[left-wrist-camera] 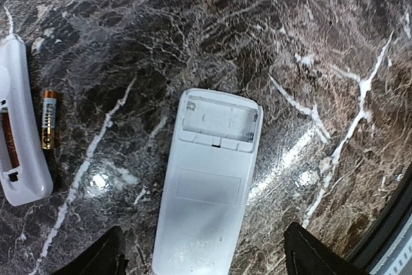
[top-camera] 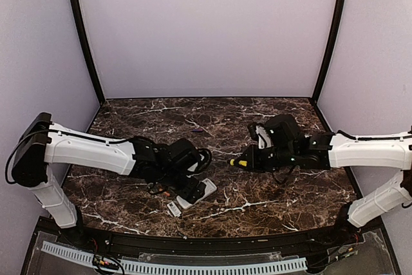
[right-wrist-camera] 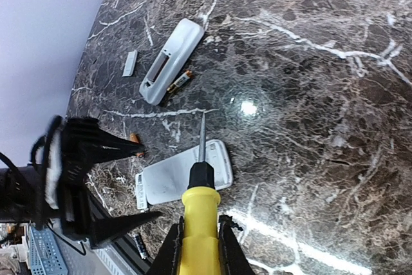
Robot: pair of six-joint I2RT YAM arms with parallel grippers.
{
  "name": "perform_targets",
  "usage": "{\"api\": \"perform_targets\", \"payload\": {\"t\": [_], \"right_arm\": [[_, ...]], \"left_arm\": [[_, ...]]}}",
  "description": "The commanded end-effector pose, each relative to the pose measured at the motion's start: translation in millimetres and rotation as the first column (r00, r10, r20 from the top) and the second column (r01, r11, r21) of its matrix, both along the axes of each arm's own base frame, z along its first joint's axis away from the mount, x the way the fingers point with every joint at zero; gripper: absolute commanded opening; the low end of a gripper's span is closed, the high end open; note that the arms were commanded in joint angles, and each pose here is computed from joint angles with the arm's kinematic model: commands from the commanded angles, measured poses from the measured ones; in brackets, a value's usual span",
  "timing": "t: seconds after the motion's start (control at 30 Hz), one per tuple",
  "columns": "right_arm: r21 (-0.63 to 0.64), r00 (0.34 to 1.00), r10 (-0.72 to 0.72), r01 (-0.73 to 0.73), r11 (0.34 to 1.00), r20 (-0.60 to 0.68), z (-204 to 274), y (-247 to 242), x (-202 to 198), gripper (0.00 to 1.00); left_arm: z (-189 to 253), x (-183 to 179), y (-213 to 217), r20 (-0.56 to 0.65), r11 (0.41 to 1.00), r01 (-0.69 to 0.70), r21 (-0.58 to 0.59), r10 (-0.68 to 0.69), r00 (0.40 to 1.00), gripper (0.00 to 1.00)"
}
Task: Unload the batteries from the remote control
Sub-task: Place the screwdriver at the center of the board.
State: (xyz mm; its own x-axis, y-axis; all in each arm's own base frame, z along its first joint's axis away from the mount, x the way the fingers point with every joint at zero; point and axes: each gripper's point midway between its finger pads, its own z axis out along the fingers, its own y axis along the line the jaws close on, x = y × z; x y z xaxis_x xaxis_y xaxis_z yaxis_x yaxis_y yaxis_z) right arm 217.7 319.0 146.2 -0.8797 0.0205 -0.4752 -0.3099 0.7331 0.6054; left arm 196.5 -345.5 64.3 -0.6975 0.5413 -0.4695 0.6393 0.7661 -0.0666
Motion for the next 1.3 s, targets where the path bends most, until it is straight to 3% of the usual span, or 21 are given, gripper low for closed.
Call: {"api": "perform_targets", "payload": {"t": [0.0, 0.17, 0.33, 0.63, 0.77, 1.0, 1.27], "right_arm": [[-0.015, 0.995, -0.095, 0.095, 0.995, 0.009, -11, -24, 10, 0.00], [-0.038, 0.994, -0.112, 0.112, 0.993, 0.008, -25, -27, 14, 0.00], [-0.049, 0.991, -0.131, 0.131, 0.990, 0.017, -34, -23, 23, 0.00], [-0.076, 0.990, -0.140, 0.140, 0.987, 0.005, -65, -16, 30, 0.00], [-0.099, 0.990, -0.142, 0.140, 0.985, -0.014, -82, -19, 28, 0.03], [-0.138, 0.981, -0.191, 0.184, 0.973, -0.035, -93, -31, 26, 0.33], [-0.164, 0.976, -0.216, 0.209, 0.964, -0.028, -93, -37, 27, 0.50]], "left_arm": [[53, 21, 14, -0.031, 0.986, -0.087, -0.144, 0.083, 0.996, 0.84], [99, 51, 50, -0.066, 0.957, -0.145, -0.251, 0.132, 0.989, 0.89], [136, 97, 113, -0.126, 0.901, -0.265, -0.342, 0.235, 0.964, 0.90], [174, 149, 224, 0.004, 0.789, -0.446, -0.423, 0.494, 0.870, 0.90], [181, 158, 254, 0.148, 0.791, -0.485, -0.374, 0.567, 0.810, 0.90], [176, 158, 261, 0.206, 0.798, -0.482, -0.363, 0.573, 0.794, 0.90], [175, 158, 259, 0.201, 0.801, -0.475, -0.365, 0.566, 0.800, 0.90]]}}
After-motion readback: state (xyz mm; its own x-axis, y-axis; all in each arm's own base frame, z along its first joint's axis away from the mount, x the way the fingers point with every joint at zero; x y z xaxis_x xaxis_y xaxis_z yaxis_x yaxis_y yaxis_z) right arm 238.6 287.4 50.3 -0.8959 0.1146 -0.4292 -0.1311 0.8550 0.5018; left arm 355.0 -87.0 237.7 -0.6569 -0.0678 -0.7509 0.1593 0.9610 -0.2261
